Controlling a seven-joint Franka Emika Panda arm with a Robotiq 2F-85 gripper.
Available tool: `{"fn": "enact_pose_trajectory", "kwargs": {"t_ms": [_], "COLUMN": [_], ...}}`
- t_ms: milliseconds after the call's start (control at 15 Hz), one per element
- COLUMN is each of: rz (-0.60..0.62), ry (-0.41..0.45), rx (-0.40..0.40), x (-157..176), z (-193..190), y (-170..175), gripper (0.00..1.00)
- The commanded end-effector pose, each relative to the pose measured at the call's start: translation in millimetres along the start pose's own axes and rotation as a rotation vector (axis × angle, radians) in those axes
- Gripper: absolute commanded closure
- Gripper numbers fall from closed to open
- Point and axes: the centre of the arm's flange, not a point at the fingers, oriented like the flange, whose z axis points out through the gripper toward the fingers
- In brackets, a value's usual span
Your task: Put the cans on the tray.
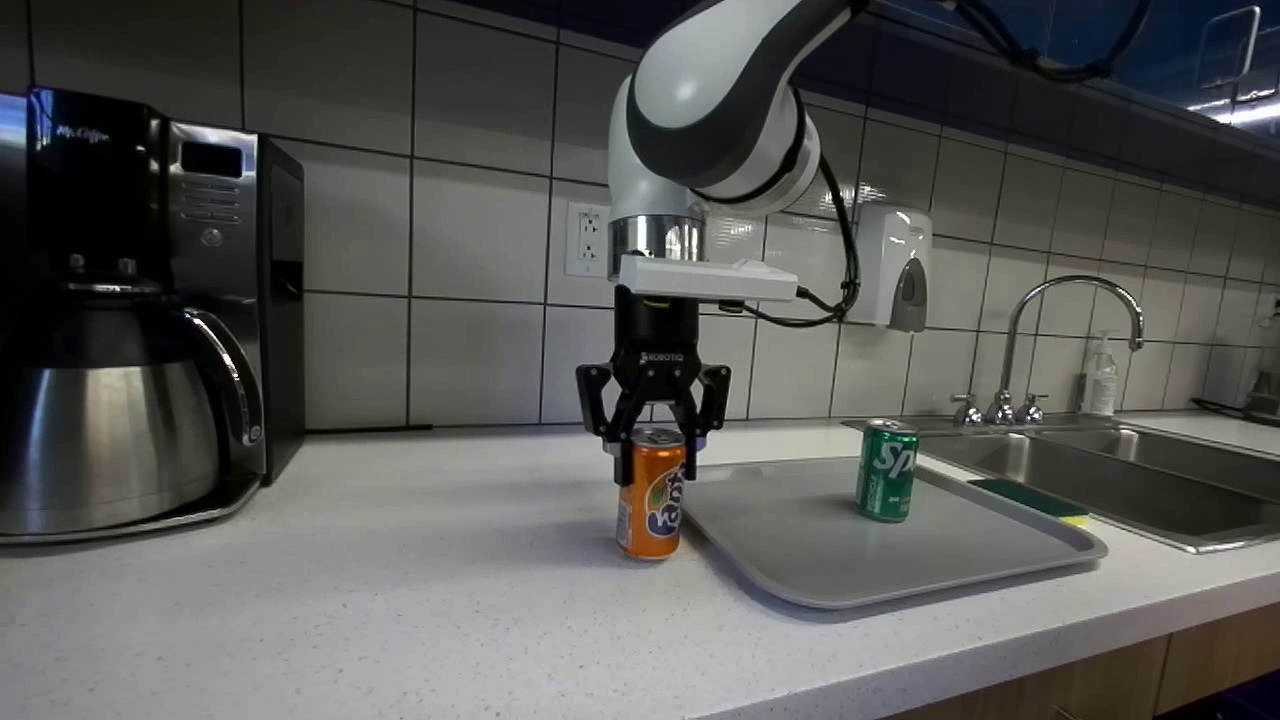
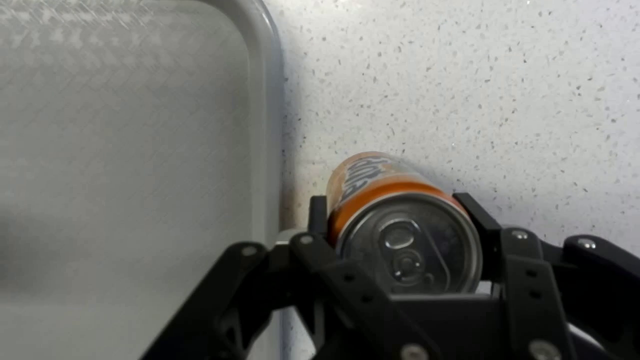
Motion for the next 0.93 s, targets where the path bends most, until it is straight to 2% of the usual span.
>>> {"fn": "enact_pose_trajectory", "kwargs": {"t_ms": [0, 400, 867], "rz": [0.015, 0.071, 0.185], "ry": [0.033, 0.063, 0.055], "rx": [-0.015, -0.031, -0.037], "x": [-7.9, -21.8, -39.8], "z": [-45.6, -80.5, -78.7], "y": [-0.4, 11.7, 46.8], "gripper": [0.62, 0.62, 0.62]}}
